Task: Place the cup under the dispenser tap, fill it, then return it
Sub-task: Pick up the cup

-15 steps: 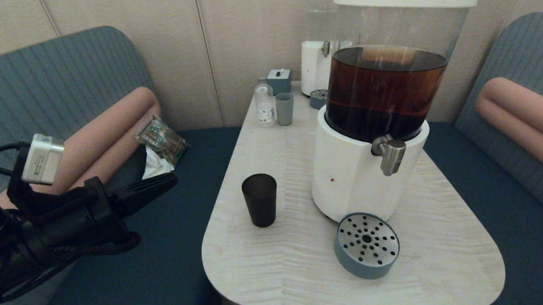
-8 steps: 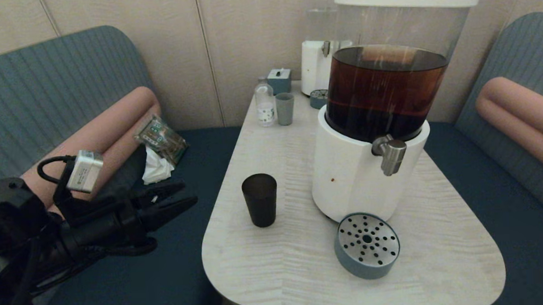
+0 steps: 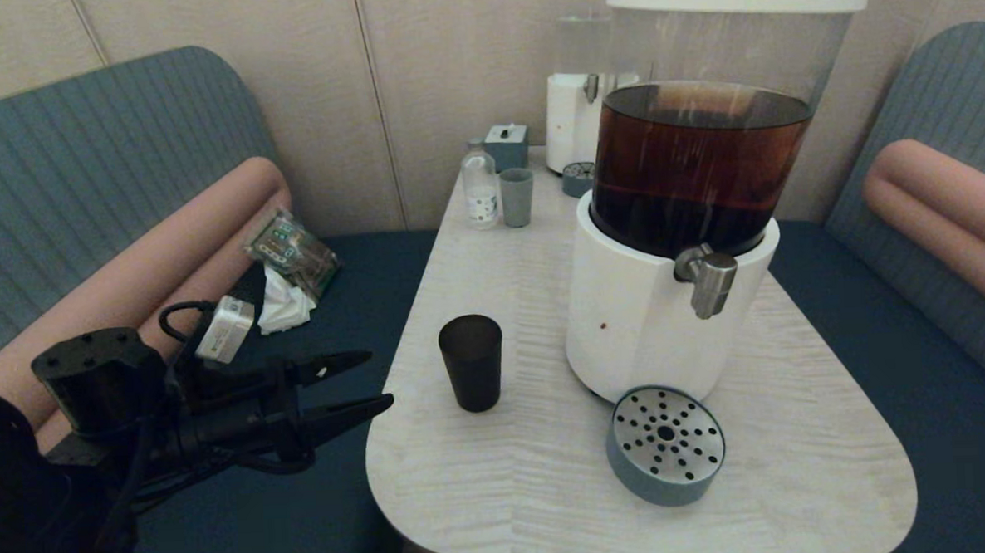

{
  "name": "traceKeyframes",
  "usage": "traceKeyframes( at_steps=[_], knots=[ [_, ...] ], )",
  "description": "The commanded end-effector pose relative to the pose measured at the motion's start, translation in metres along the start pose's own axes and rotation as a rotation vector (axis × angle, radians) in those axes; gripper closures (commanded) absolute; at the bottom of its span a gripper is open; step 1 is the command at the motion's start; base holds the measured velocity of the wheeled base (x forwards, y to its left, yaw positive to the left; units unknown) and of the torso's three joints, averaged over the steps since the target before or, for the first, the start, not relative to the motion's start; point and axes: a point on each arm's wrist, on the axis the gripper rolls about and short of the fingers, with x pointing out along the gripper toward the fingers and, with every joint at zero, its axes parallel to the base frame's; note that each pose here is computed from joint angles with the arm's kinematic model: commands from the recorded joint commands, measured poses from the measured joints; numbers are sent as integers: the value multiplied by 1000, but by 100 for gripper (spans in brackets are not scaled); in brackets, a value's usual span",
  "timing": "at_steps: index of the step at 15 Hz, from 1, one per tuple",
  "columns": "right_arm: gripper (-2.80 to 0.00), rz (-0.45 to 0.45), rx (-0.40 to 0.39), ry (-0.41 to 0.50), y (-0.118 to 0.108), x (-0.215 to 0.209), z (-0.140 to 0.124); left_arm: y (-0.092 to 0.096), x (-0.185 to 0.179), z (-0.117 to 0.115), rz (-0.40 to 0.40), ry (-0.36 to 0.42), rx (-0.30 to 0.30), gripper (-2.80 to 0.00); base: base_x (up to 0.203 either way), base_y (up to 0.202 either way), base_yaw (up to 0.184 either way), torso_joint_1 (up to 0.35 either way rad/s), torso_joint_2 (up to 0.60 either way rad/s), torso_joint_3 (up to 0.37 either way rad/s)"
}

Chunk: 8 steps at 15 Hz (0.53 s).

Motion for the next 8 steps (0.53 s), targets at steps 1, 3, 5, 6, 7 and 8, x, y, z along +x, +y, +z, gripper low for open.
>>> traceKeyframes(
  at_steps=[1, 3, 5, 6, 7, 8],
  knots=[
    [0, 0, 0, 2, 0, 0, 0, 22, 11, -13, -1, 12, -23, -280, 0, 0, 0, 0, 0, 0],
    [0, 0, 0, 2, 0, 0, 0, 39, 20, -20, 3, 11, -25, -280, 0, 0, 0, 0, 0, 0],
    [0, 0, 0, 2, 0, 0, 0, 53, 27, -32, 8, 18, -40, -280, 0, 0, 0, 0, 0, 0],
    [0, 0, 0, 2, 0, 0, 0, 57, 29, -36, 8, 21, -40, -280, 0, 0, 0, 0, 0, 0],
    [0, 0, 0, 2, 0, 0, 0, 60, 31, -39, 7, 22, -36, -280, 0, 0, 0, 0, 0, 0],
    [0, 0, 0, 2, 0, 0, 0, 63, 33, -42, 7, 22, -25, -280, 0, 0, 0, 0, 0, 0]
  ],
)
